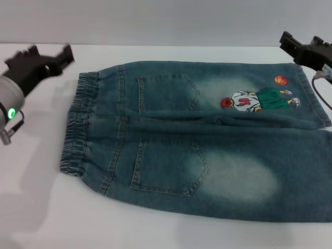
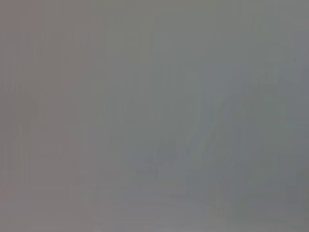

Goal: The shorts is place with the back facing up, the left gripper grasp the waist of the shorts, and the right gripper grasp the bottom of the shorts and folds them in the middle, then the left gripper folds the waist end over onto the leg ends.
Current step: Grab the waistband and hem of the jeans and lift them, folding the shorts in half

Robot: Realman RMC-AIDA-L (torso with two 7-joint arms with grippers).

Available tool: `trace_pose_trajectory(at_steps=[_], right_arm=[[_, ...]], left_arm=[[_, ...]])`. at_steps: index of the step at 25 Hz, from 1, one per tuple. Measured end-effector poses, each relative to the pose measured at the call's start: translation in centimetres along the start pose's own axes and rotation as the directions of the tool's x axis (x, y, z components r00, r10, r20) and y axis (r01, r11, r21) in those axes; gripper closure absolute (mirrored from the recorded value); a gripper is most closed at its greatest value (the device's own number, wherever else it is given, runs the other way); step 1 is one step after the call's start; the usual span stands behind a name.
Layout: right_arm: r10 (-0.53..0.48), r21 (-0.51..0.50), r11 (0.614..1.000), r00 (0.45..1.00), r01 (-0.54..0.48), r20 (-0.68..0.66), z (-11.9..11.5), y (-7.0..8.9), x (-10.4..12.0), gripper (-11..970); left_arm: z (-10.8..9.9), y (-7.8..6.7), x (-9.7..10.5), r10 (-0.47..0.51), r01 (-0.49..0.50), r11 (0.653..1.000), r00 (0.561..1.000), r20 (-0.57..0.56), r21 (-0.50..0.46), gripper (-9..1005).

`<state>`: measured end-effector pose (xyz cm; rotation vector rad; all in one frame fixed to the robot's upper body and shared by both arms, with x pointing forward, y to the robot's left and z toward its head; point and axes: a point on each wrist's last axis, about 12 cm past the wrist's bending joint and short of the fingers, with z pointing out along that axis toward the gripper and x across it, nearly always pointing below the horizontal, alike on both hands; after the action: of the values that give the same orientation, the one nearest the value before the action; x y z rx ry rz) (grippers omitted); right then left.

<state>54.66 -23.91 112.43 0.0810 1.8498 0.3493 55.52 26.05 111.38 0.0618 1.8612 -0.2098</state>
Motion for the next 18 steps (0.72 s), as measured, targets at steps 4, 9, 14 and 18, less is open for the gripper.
trace_pose_trajectory(at_steps=[4, 9, 14, 18], right_arm=[[0.013, 0.027, 1.000, 0.997, -0.011, -0.073, -0.9, 0.2, -1.7, 236], [-0.013, 0.093, 0.995, 0.996, 0.021, -0.085, -1.5, -1.4, -4.5, 236], [-0.006, 0.116, 0.993, 0.998, 0.014, -0.068, -1.9, -2.9, -5.8, 237], [-0.004, 0.111, 0.994, 0.995, 0.015, -0.101, -2.5, -3.6, -5.7, 237]], left_arm=[[-0.4, -0.9, 0.2, 0.013, -0.013, 1.000, 0.997, -0.079, 0.005, 194], [-0.9, -1.8, 0.1, 0.020, -0.014, 0.999, 0.984, -0.174, 0.034, 195], [-2.2, -2.0, 0.2, -0.011, 0.017, 0.999, 0.983, -0.181, 0.036, 193], [-3.3, -2.0, 0.0, -0.022, 0.029, 0.999, 0.978, -0.208, 0.033, 182]])
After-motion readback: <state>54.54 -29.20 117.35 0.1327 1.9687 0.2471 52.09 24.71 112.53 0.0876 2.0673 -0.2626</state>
